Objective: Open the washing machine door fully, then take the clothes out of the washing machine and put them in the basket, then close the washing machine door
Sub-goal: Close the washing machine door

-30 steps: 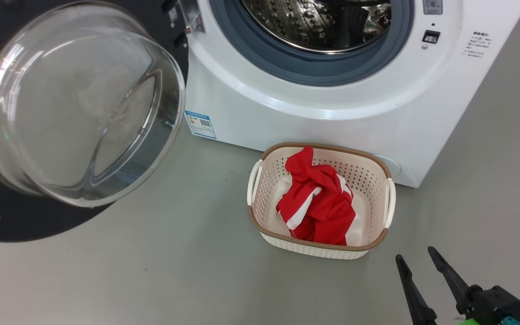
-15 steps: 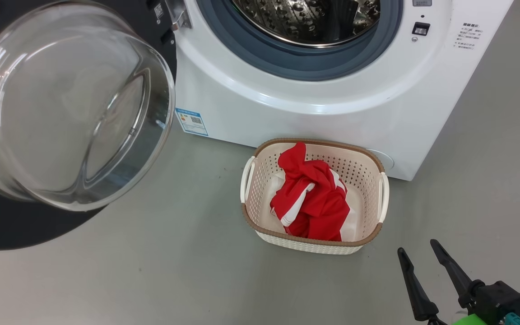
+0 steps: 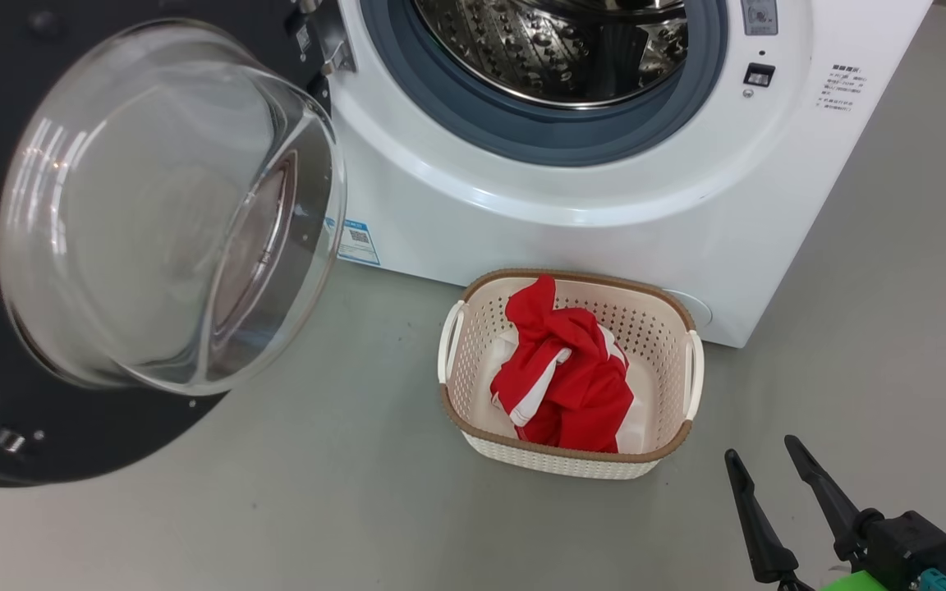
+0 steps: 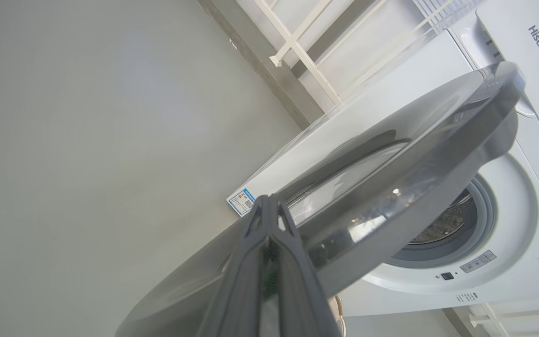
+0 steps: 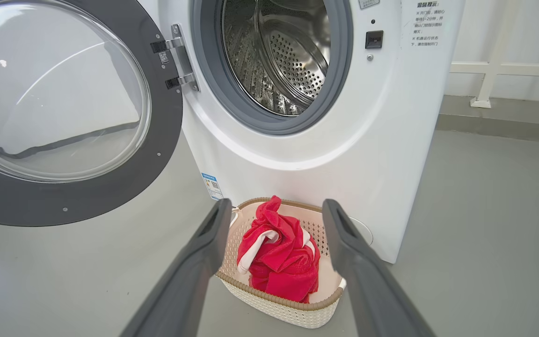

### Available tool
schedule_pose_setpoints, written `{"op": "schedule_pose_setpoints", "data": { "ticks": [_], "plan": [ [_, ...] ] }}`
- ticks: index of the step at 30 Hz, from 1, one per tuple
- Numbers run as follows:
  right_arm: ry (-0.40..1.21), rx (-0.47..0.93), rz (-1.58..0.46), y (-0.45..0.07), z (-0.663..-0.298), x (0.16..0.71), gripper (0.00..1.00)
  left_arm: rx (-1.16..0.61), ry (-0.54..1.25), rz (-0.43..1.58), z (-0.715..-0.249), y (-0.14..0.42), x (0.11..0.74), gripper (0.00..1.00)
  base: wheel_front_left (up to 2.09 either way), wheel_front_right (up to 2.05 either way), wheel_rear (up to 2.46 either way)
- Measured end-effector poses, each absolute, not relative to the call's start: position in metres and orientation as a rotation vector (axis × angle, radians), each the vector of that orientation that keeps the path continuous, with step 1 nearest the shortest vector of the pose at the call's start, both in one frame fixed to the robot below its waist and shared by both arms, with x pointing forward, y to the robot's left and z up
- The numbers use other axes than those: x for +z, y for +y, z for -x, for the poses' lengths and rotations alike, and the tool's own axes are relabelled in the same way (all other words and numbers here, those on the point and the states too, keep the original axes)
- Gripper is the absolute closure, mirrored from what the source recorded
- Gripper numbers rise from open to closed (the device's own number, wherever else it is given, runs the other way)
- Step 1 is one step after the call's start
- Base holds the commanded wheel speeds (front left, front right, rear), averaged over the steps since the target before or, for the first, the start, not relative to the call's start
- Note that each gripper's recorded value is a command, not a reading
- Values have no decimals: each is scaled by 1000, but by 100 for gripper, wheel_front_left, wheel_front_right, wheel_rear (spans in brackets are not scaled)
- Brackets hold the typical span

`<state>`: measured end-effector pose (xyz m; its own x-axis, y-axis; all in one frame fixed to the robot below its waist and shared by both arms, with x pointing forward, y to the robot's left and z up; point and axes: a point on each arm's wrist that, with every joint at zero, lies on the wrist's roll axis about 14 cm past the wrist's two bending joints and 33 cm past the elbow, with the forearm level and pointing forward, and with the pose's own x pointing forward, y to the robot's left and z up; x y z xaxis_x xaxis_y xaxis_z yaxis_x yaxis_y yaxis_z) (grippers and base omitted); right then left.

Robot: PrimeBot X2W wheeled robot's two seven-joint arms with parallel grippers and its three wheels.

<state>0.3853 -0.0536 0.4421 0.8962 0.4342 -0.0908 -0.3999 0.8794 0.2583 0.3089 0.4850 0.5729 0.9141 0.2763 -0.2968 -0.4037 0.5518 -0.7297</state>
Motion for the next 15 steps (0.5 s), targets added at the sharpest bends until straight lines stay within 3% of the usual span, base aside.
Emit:
{"op": "schedule_pose_setpoints", "data": {
  "ticks": [15],
  "plan": [
    [119, 428, -238, -55, -380, 454, 0, 104, 211, 839, -318, 406, 587, 100, 0, 0, 0]
  ]
}}
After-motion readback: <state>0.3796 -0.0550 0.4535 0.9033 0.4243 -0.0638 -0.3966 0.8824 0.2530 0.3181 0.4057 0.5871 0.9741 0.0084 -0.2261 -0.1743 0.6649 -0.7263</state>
